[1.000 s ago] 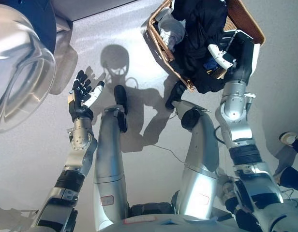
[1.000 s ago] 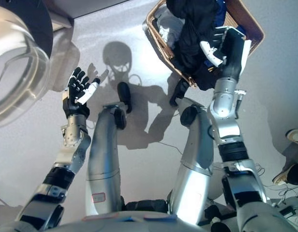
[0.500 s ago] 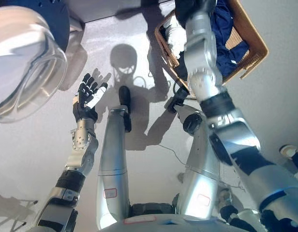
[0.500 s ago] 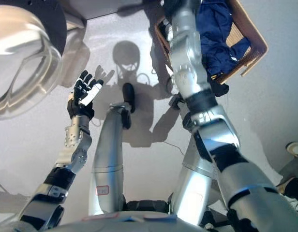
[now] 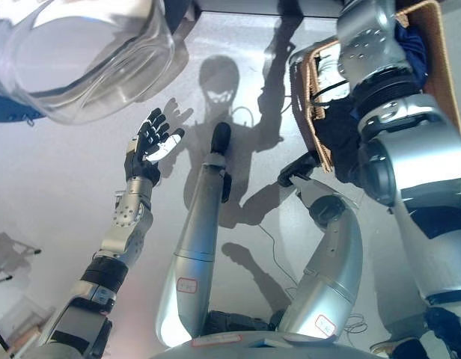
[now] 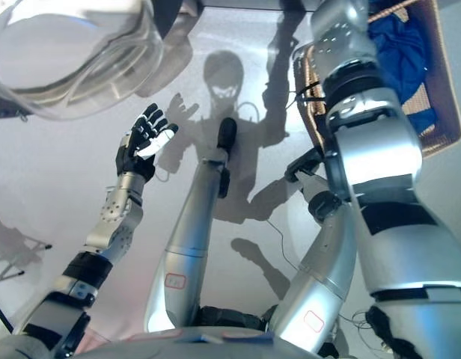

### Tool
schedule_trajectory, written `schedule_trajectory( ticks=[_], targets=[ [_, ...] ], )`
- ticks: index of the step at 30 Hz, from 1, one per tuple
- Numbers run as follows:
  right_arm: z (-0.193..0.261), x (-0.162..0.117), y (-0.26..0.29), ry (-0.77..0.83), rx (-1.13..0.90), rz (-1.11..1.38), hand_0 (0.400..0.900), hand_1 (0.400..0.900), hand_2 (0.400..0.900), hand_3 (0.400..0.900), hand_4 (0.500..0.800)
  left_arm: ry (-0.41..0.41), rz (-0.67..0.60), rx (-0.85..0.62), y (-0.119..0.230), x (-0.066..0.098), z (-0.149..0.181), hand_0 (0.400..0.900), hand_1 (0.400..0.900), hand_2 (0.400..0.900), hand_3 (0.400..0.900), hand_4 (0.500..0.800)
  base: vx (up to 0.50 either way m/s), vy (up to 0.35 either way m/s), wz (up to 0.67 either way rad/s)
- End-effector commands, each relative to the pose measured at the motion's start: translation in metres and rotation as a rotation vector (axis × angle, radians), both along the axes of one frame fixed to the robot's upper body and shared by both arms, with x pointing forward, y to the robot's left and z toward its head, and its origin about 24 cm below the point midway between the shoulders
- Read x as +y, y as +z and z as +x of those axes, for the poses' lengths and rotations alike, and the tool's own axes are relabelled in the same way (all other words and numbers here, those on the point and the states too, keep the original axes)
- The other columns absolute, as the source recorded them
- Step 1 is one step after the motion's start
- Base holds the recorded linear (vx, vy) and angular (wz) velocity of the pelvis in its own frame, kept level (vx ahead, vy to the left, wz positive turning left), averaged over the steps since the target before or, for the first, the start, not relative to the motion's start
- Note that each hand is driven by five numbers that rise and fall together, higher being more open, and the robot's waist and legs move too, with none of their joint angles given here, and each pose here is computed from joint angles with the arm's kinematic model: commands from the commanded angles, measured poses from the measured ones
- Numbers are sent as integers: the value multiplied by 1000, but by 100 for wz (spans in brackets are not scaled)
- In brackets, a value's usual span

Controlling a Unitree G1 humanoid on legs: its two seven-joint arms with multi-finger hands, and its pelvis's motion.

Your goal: Put the clothes in the basket into the washing machine.

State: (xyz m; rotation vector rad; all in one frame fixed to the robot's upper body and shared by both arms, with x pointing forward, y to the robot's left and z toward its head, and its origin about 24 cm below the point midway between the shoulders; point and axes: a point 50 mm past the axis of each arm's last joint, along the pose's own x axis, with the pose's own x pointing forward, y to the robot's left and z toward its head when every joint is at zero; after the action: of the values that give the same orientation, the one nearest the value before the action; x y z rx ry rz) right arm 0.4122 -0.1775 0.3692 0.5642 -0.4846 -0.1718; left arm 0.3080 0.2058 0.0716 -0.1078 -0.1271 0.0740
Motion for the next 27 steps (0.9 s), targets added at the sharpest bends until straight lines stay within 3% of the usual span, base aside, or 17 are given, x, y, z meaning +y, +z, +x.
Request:
schedule_trajectory(
  ticks=[1, 4, 5, 6, 10, 11, 12, 13, 15, 20, 27],
  targets=[
    [-12, 7, 26, -31, -150, -159, 400, 400, 400, 400, 500, -29, 21, 16, -19, -4, -16, 900, 900, 900, 900, 800, 40, -33, 18],
    [-19, 1, 38, -52, -202, -207, 400, 400, 400, 400, 500, -33, 21, 24, -21, -5, -18, 900, 900, 900, 900, 800, 35, -20, 12],
    [-20, 0, 39, -59, -209, -205, 631, 631, 631, 631, 639, -32, 17, 30, -23, -6, -18, 900, 900, 900, 900, 800, 33, 9, 2],
    [-19, 0, 37, -61, -206, -209, 900, 900, 900, 900, 800, -31, 17, 33, -24, -6, -18, 900, 900, 900, 900, 800, 31, 4, 1],
    [-14, 3, 28, -134, -132, -347, 900, 900, 900, 900, 800, -10, 13, 54, -29, -3, -20, 900, 900, 900, 900, 800, -2, 4, -2],
    [-13, 13, 30, -303, -80, -682, 900, 900, 900, 900, 800, 17, 13, 60, -30, 2, -21, 900, 900, 900, 900, 800, -13, 12, -7],
    [-13, 16, 30, -309, -81, -693, 900, 900, 900, 900, 800, 19, 7, 58, -30, 2, -21, 900, 900, 900, 900, 800, -35, 24, -11],
    [-13, 26, 33, -440, -76, -942, 900, 900, 900, 900, 800, 37, 16, 48, -28, 5, -20, 900, 900, 900, 900, 800, -32, 22, -10],
    [-11, 35, 26, -553, -70, -1120, 900, 900, 900, 900, 800, 47, 16, 19, -22, 3, -20, 900, 900, 900, 900, 800, -24, 15, -11],
    [-9, 41, 20, -711, -46, -1293, 900, 900, 900, 900, 800, 48, 30, -16, -15, -1, -20, 900, 900, 900, 900, 800, -8, 2, -1],
    [-11, 50, 12, -821, -103, -1317, 900, 900, 900, 900, 800, 92, 39, -32, -12, 1, -19, 900, 900, 900, 900, 800, -19, 26, -5]
  ],
)
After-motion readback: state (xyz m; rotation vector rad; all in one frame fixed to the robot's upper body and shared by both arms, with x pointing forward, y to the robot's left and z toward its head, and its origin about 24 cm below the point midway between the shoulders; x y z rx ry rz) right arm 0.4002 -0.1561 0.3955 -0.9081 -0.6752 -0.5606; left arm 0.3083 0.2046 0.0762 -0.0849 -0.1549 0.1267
